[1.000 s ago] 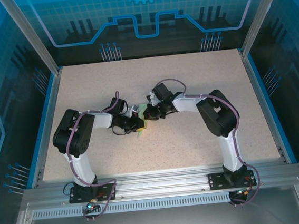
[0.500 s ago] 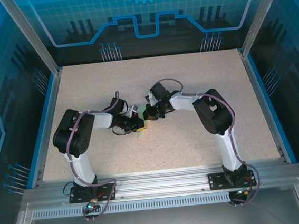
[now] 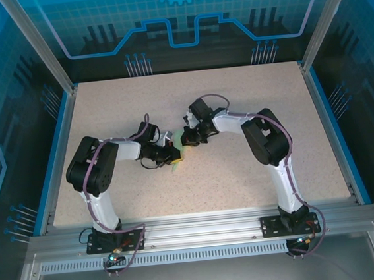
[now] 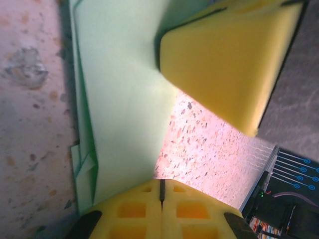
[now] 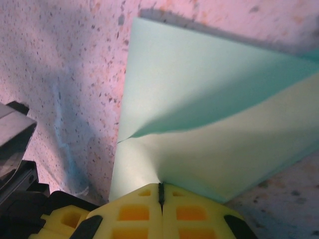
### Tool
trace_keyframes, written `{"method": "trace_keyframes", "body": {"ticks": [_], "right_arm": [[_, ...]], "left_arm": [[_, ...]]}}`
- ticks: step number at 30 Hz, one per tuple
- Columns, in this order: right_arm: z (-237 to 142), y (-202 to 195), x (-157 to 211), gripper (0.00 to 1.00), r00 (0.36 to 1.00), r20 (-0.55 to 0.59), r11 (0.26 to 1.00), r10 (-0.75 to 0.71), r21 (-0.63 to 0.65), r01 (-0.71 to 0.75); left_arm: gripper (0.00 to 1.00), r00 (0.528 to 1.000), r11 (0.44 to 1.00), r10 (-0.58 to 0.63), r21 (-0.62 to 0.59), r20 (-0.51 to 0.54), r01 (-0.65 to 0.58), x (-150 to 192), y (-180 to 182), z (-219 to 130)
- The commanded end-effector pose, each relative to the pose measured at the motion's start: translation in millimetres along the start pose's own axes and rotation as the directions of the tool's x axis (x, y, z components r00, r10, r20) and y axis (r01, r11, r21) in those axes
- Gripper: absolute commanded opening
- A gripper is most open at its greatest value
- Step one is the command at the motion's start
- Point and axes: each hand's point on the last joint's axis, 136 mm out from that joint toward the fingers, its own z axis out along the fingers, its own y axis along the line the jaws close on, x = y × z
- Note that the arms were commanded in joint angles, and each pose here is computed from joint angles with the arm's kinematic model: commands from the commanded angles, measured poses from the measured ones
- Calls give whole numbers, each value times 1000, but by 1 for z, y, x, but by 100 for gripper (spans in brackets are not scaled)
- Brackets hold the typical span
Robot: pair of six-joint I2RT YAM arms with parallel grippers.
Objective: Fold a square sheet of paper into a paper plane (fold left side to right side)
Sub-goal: Fold the wing for the fifth time at the center of the table.
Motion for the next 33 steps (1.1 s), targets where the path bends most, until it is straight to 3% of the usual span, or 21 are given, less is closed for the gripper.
{"method": "trace_keyframes", "body": {"ticks": [1, 27, 33], "right_arm": [[-5, -42, -20, 0, 998, 41, 993, 38, 106, -42], [-28, -90, -86, 0, 981, 110, 980, 161, 97, -171], [-65, -60, -105, 0, 978, 181, 993, 102, 39, -111]], "left_arm": [[0, 992, 988, -104, -120, -73, 95, 31, 42, 10], [0, 993, 990, -99, -105, -70, 91, 31, 40, 10], [0, 994, 992, -92, -88, -61, 86, 28, 35, 9]]}}
